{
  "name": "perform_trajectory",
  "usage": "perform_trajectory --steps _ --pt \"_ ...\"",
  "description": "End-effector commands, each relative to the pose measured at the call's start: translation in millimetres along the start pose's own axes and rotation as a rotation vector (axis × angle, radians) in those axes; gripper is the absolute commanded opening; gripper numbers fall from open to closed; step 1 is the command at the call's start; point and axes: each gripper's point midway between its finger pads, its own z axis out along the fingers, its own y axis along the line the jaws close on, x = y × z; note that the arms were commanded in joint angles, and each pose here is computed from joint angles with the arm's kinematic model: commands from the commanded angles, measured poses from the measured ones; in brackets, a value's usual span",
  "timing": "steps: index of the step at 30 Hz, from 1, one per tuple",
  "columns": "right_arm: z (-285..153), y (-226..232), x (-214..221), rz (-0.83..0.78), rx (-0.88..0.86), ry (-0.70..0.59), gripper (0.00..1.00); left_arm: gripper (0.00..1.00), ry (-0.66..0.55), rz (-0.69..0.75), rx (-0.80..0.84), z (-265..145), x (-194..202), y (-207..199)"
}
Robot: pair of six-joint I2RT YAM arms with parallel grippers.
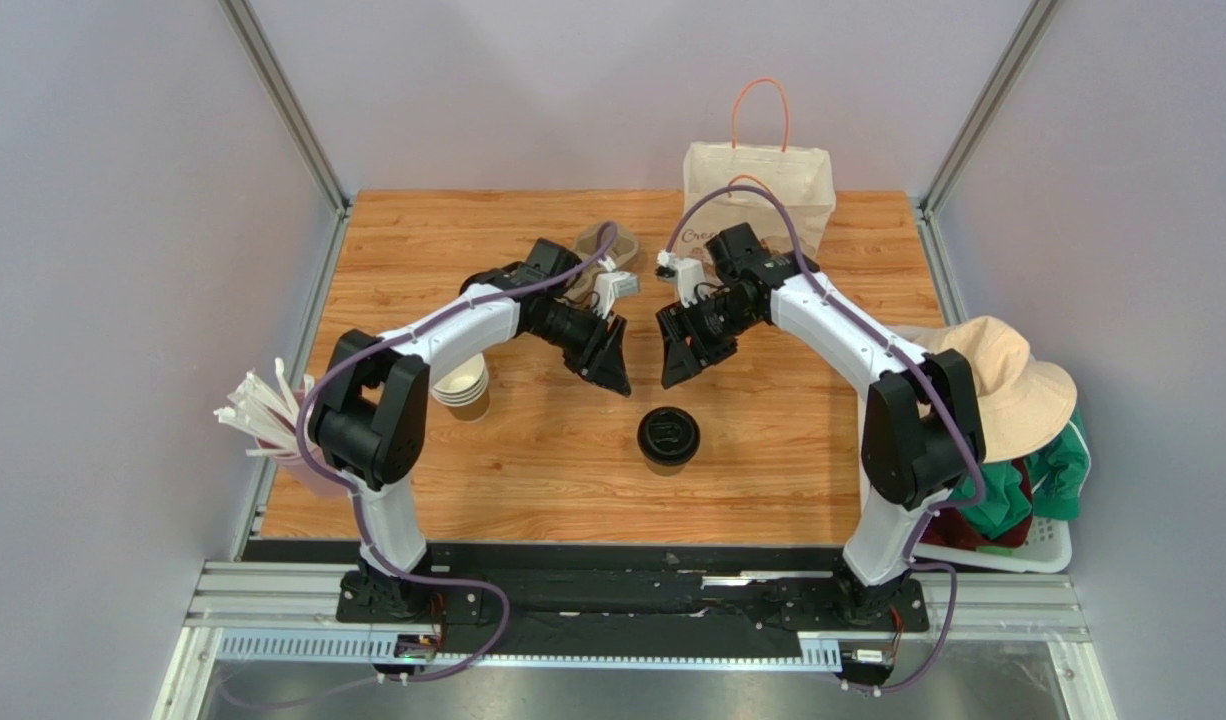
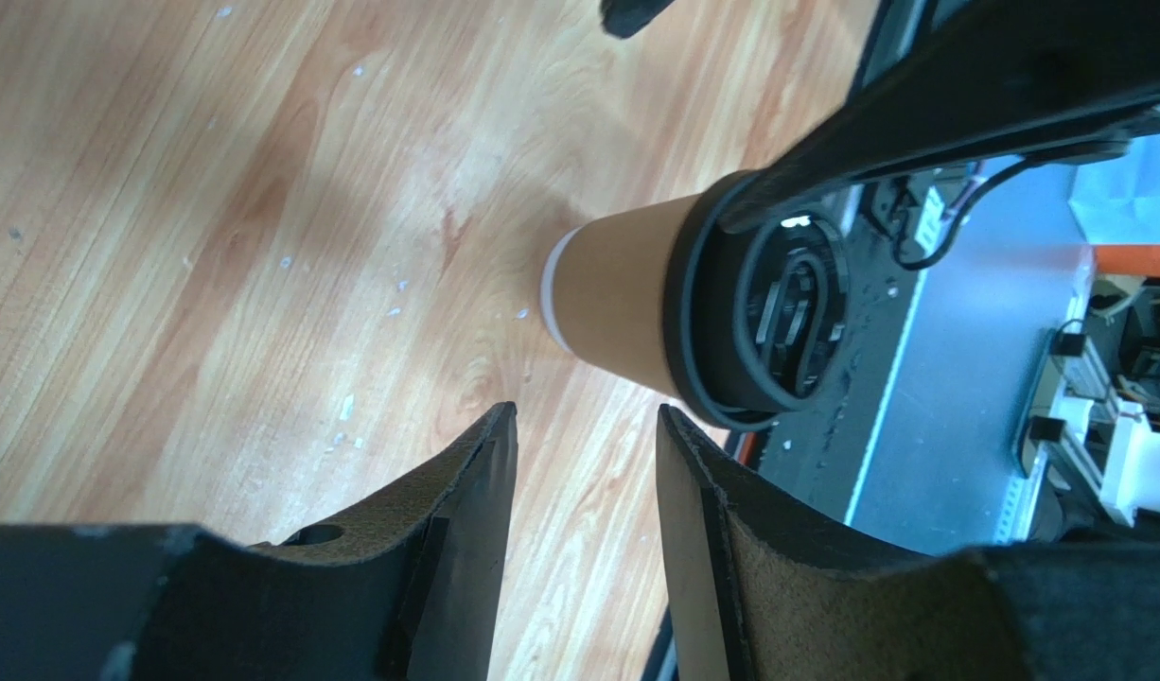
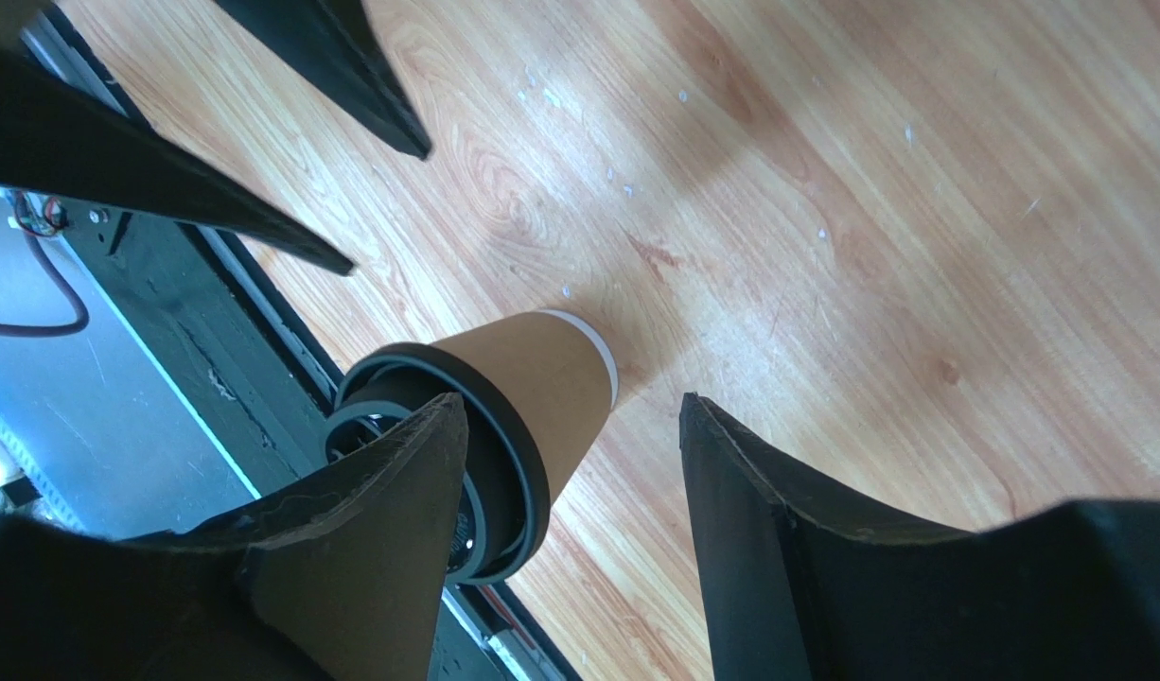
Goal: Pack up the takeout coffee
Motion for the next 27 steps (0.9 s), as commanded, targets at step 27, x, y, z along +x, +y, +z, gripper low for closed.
perform_trajectory --steps 27 --pt "-17.5 43.0 114.9 -0.32 -0.025 0.193 0.6 0.52 -0.165 0.055 -0.017 -62.7 -27.2 -5.6"
